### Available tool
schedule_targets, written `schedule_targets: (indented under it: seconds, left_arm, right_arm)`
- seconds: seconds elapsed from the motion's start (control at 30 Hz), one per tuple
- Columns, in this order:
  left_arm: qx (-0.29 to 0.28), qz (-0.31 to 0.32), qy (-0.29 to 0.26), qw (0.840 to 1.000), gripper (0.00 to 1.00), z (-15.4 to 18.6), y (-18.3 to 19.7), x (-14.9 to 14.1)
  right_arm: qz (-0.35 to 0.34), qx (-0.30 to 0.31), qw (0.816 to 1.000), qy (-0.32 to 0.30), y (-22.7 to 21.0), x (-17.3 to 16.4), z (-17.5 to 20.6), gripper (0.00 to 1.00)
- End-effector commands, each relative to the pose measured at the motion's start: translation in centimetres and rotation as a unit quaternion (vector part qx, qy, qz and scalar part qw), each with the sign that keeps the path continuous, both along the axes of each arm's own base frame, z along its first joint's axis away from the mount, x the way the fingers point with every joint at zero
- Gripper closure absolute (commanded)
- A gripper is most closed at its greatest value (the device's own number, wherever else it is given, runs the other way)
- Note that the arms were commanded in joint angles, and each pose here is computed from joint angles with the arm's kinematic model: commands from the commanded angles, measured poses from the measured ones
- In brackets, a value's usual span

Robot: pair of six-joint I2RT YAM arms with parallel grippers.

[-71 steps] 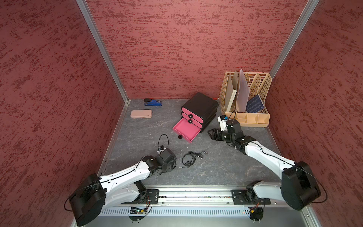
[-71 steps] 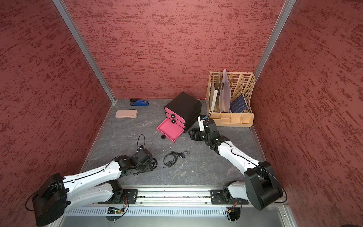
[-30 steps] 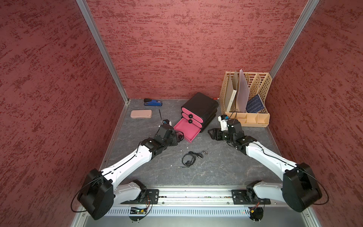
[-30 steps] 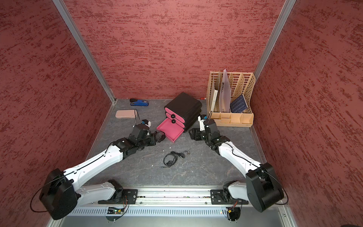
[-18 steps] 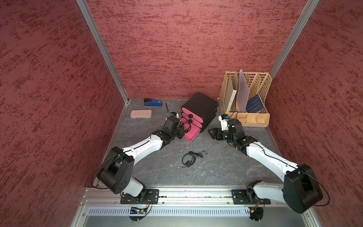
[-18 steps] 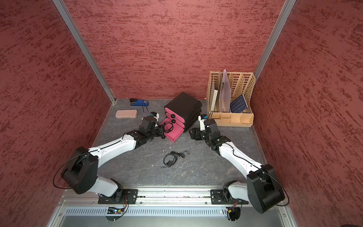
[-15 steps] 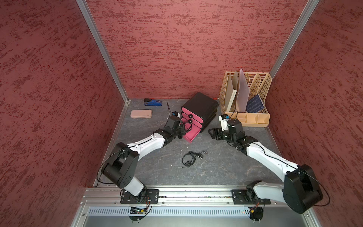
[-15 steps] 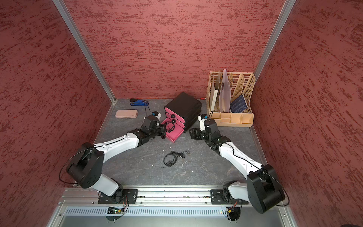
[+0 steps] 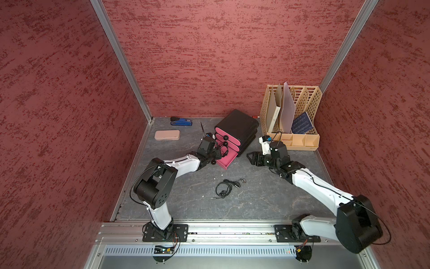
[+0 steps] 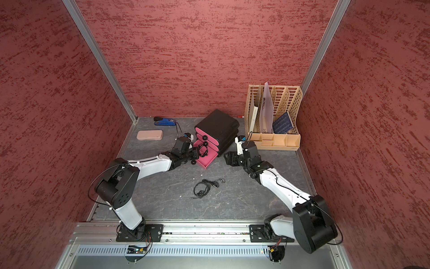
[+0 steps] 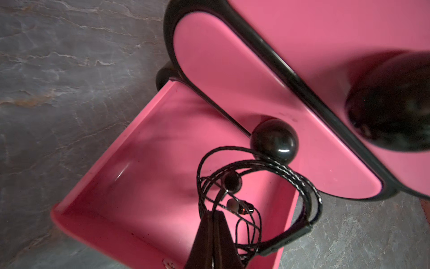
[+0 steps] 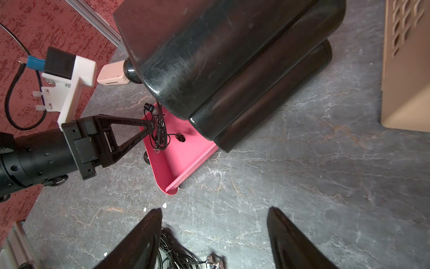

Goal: Place the wired earphones into the drawer by color
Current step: Place the wired earphones in the drawer.

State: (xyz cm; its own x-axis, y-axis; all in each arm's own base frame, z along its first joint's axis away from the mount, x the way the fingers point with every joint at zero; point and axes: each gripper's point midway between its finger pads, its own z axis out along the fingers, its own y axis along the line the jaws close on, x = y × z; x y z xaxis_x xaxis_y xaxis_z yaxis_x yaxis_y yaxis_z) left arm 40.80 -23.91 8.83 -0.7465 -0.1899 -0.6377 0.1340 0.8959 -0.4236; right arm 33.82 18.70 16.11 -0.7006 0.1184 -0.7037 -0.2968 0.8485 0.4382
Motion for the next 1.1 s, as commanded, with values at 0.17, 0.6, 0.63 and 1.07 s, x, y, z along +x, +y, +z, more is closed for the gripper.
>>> schedule_targets:
  seconds: [0.17, 0.6, 0.63, 1.07]
  left_arm:
    - [-0.033, 0.006, -0.028, 0.999, 1.00, 1.8, 0.0, 0.0]
    - [-0.030, 0.013, -0.019, 0.999, 1.00, 1.0, 0.8, -0.7]
    - [-0.029, 0.012, -0.019, 0.999, 1.00, 0.8, 0.8, -0.7]
    - [-0.023, 0.021, -0.010, 0.999, 1.00, 0.2, 1.2, -0.9]
  right_arm:
    - [-0.001, -0.006, 1.000, -0.016, -0.2, 0.0, 0.8, 0.24]
    - [-0.001, -0.003, 1.000, -0.016, -0.1, -0.1, 0.9, 0.24]
    - [-0.001, -0.003, 1.000, -0.016, -0.1, -0.1, 0.9, 0.24]
    - [0.004, -0.001, 1.000, -0.016, 0.0, -0.1, 1.0, 0.24]
